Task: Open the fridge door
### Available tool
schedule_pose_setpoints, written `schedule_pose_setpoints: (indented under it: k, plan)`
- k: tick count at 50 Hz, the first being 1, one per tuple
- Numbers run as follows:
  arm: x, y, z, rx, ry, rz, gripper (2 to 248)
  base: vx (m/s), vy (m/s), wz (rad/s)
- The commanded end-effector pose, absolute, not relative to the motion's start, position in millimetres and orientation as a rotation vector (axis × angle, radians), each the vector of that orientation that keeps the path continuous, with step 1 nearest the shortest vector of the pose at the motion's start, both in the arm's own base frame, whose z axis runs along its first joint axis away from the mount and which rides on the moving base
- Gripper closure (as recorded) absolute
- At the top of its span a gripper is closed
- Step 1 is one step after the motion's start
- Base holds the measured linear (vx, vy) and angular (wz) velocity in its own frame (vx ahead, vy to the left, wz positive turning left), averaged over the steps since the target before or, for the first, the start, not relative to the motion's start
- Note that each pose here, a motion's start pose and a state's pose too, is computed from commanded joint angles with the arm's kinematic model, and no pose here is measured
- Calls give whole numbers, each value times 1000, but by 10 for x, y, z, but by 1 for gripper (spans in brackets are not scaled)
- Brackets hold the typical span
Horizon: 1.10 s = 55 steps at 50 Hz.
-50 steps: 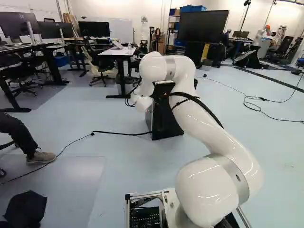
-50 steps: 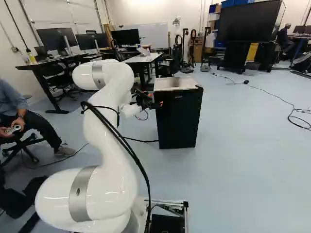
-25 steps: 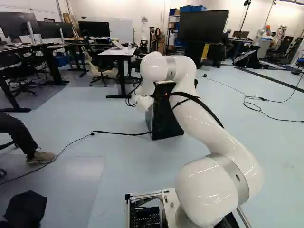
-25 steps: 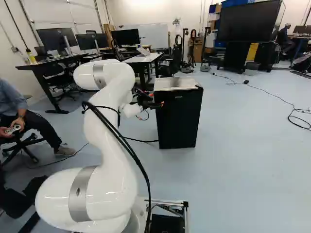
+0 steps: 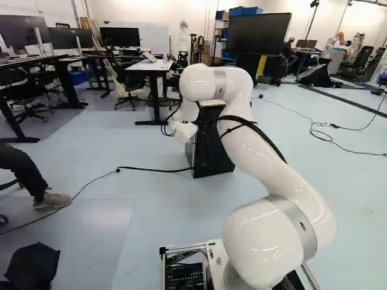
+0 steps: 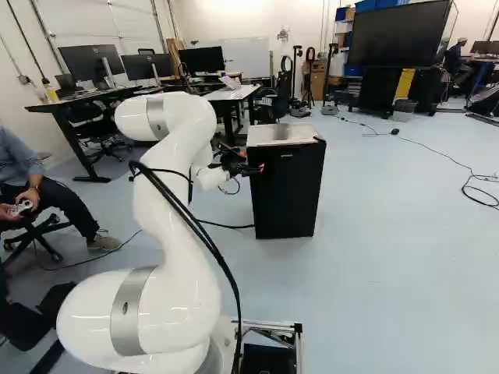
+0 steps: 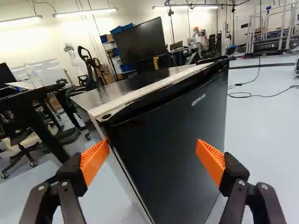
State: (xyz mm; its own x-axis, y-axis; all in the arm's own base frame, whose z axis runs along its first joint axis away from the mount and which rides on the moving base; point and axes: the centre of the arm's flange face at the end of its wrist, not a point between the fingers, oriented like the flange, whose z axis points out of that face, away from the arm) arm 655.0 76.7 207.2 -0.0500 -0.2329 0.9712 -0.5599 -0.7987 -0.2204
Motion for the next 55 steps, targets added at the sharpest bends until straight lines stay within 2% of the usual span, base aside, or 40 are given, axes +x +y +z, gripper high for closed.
schedule_pose_setpoints:
  k: [17, 55]
  plan:
    - [6315, 736, 2119, 1997, -843, 1893, 3, 0, 0, 0]
    - [6424, 946, 2091, 2007, -829, 1930, 3, 0, 0, 0]
